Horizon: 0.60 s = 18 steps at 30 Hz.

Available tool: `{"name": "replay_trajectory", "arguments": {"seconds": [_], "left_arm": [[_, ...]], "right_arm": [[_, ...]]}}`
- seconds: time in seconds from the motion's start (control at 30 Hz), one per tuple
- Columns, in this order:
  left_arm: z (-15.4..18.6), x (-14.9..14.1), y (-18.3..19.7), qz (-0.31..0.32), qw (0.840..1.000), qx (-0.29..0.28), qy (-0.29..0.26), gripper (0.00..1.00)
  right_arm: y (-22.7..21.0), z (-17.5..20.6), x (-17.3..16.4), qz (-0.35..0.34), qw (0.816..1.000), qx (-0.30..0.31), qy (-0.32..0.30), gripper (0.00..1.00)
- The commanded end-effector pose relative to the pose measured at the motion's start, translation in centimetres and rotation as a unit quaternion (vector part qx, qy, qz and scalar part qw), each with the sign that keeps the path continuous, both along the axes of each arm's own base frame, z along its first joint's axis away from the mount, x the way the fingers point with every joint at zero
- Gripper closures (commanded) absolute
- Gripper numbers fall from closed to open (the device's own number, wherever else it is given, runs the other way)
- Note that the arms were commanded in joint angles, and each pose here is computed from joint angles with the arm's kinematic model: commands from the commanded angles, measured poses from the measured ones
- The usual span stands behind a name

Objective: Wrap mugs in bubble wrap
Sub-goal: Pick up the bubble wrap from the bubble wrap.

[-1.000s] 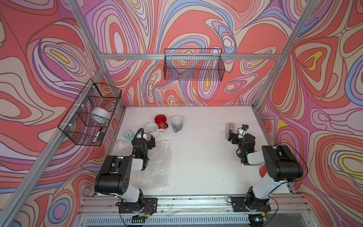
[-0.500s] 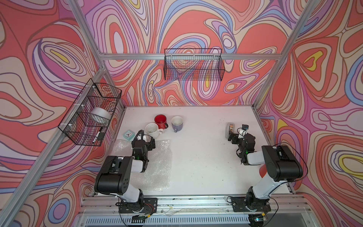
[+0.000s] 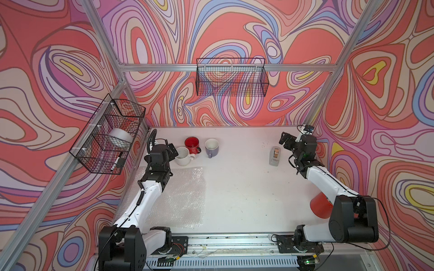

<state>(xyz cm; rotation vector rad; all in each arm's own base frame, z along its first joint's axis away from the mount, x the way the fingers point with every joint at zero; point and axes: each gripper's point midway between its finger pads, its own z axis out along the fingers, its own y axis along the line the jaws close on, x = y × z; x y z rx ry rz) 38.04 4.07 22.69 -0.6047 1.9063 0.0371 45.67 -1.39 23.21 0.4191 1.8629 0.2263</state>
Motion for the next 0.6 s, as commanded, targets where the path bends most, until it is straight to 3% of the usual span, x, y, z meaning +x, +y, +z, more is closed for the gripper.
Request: {"name": "replay_trajectory", "arguments": {"seconds": [0.0,0.13,0.3,0.43,0.57], "left_arm": [[-4.4,-3.5,-2.2,-0.031,0.990,-0.070,0.121,0.00],[-3.5,-5.0,-3.1,-0.040,0.987,-0.070,0.136,0.00],[-3.6,-6.9,-4.0,-0.057,0.983,-0.097,0.146,0.00],[-4.2,-7.4,-5.0,-0.081,0.979,-0.117,0.149,0.00],[-4.4,-7.6,-6.1,-0.105,0.974,-0.139,0.144,0.00]], "right_arm": [[6.6,-5.3,-2.0,0.082,0.985,0.072,0.130,0.02],[18.8,-5.3,-5.1,0.224,0.960,0.064,0.154,0.03],[33.1,-8.4,-11.2,0.382,0.899,0.069,0.205,0.23],[39.8,-12.0,-13.0,0.445,0.862,0.066,0.232,0.31],[43.0,-14.1,-11.7,0.463,0.853,0.058,0.235,0.34]]}}
